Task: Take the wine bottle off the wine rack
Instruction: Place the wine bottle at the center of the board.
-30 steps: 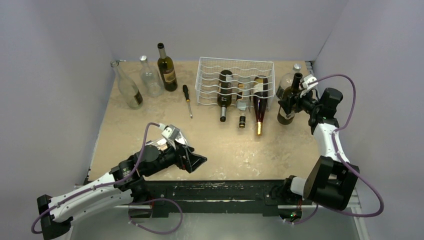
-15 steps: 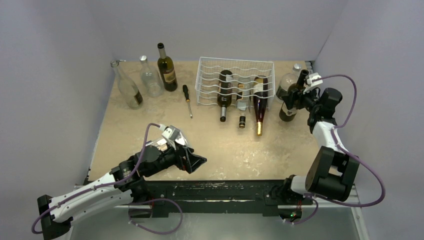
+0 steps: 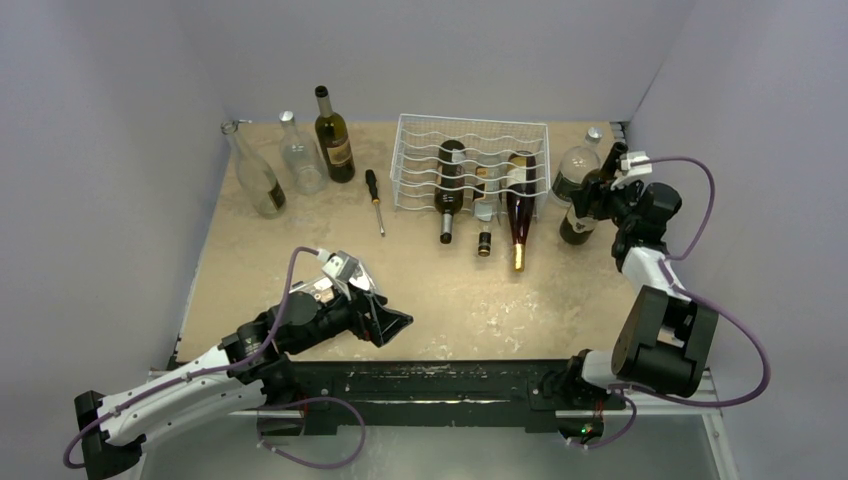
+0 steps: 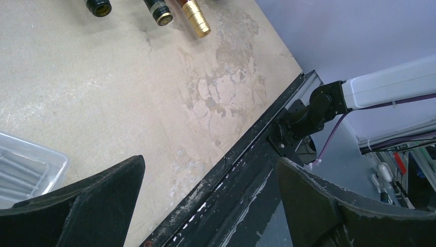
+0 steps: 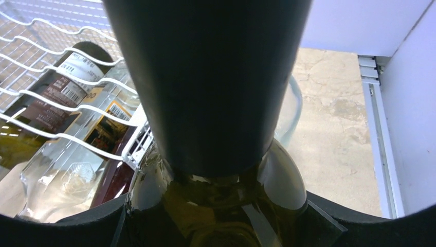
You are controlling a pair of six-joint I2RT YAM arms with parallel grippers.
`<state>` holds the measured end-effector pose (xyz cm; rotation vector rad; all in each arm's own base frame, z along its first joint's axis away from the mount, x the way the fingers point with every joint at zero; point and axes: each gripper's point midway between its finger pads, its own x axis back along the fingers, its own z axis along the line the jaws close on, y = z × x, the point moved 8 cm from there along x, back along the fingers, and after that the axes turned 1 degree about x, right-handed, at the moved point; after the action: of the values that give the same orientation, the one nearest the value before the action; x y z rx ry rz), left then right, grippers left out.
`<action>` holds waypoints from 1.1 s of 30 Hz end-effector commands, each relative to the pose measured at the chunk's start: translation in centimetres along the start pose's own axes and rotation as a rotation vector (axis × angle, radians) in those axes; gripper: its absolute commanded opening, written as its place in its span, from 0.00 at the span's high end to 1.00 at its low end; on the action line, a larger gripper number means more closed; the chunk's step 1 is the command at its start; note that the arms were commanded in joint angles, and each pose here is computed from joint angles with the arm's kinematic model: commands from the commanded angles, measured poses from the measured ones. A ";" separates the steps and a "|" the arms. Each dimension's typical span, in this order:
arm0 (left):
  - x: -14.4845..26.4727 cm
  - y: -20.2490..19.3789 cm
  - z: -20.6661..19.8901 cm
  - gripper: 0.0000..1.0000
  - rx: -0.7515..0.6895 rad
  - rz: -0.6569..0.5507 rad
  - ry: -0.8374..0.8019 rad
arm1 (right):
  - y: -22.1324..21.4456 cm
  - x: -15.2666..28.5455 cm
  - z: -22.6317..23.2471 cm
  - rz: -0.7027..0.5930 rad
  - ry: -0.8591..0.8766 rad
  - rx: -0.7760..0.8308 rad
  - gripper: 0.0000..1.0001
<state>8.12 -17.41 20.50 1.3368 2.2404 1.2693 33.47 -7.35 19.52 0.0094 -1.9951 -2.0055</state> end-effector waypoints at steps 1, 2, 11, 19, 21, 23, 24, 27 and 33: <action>-0.1 0.1 0.1 0.00 0.009 -0.023 0.001 | 3.8 -0.1 -1.1 -0.186 -0.088 0.055 0.74; -0.1 0.1 0.1 0.00 0.009 -0.023 0.002 | 3.7 -0.2 -1.2 -0.189 -0.097 0.043 0.74; -0.1 -0.1 0.2 0.00 0.015 -0.024 0.004 | 3.2 -0.9 -1.9 -0.191 -0.154 -0.033 0.73; -0.2 -0.1 0.3 0.00 0.018 -0.026 0.006 | 2.6 -1.1 -2.4 -0.199 -0.200 -0.051 0.70; -0.2 -0.2 0.3 0.00 0.018 -0.025 0.006 | 2.4 -1.1 -2.5 -0.197 -0.199 -0.048 0.69; -0.2 -0.2 0.3 0.00 0.019 -0.026 0.007 | 2.3 -1.2 -2.4 -0.194 -0.196 -0.048 0.66; -0.2 -0.2 0.3 0.00 0.019 -0.027 0.005 | 2.2 -1.2 -2.4 -0.193 -0.195 -0.047 0.65; -0.3 -0.2 0.3 0.00 0.024 -0.026 0.003 | 2.0 -1.3 -2.4 -0.186 -0.190 -0.049 0.58; -0.3 -0.4 0.3 0.00 0.030 -0.023 0.001 | 1.7 -1.4 -2.4 -0.177 -0.184 -0.052 0.45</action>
<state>8.16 -17.36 19.43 1.3454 2.2615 1.2824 34.73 -8.90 17.32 -0.1817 -1.9709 -2.2069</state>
